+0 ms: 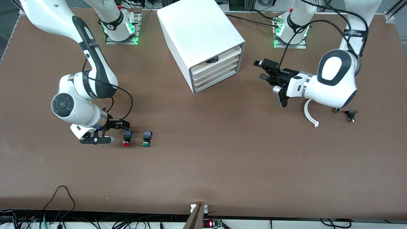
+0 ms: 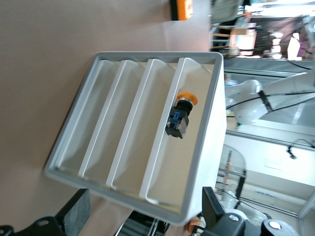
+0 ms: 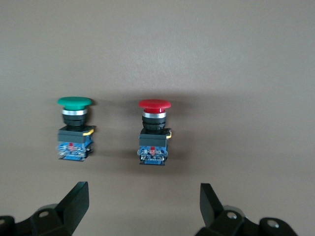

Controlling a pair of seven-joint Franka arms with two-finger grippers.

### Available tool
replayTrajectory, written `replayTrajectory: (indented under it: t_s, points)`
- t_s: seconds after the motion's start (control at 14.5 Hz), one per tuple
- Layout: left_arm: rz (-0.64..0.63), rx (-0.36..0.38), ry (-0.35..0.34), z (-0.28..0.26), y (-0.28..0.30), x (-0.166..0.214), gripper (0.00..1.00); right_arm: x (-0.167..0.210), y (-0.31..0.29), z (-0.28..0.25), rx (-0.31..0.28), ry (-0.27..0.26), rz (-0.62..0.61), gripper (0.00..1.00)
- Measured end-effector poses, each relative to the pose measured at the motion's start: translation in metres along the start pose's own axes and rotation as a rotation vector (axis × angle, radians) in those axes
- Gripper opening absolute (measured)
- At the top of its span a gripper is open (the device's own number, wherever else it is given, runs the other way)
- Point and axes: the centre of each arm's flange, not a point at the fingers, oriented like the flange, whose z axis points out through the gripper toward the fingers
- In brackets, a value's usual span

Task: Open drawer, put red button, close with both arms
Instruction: 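Grasp the red button with the right gripper while the left gripper grips the drawer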

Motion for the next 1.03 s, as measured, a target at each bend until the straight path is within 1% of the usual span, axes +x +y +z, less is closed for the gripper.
replayTrajectory:
  t_s: [0.14,0.41,0.48,0.55,0.69,0.76,0.83,0.89,0.96,1.03]
  points:
    - [0.031,-0.090,0.021,0.032,-0.033,-0.003,1.00,0.001,0.001,0.028,0.003,0.000,0.002,1.00]
    - [0.057,-0.210,0.082,0.088,-0.074,-0.012,0.98,0.004,0.001,0.070,0.013,0.022,0.005,1.00]
    - [0.061,-0.227,0.093,0.101,-0.078,-0.014,0.92,0.004,0.000,0.076,0.015,0.026,0.003,1.00]
    - [0.061,-0.239,0.095,0.111,-0.082,-0.017,0.91,0.004,-0.001,0.080,0.016,0.027,0.002,1.00]
    - [0.067,-0.258,0.088,0.127,-0.090,-0.022,0.72,0.004,0.000,0.082,0.016,0.029,0.003,0.99]
    - [0.069,-0.270,0.089,0.133,-0.093,-0.023,0.66,0.004,0.000,0.082,0.015,0.030,0.004,0.96]
    - [0.070,-0.281,0.090,0.138,-0.098,-0.024,0.66,0.005,0.001,0.082,0.015,0.030,0.005,0.96]
    - [0.070,-0.291,0.094,0.142,-0.103,-0.025,0.63,0.005,0.002,0.082,0.014,0.032,0.005,0.90]
    - [0.067,-0.300,0.095,0.145,-0.107,-0.026,0.63,0.005,0.002,0.081,0.015,0.032,0.005,0.79]
    - [0.065,-0.308,0.096,0.150,-0.111,-0.027,0.63,0.005,0.001,0.081,0.015,0.033,0.005,0.66]
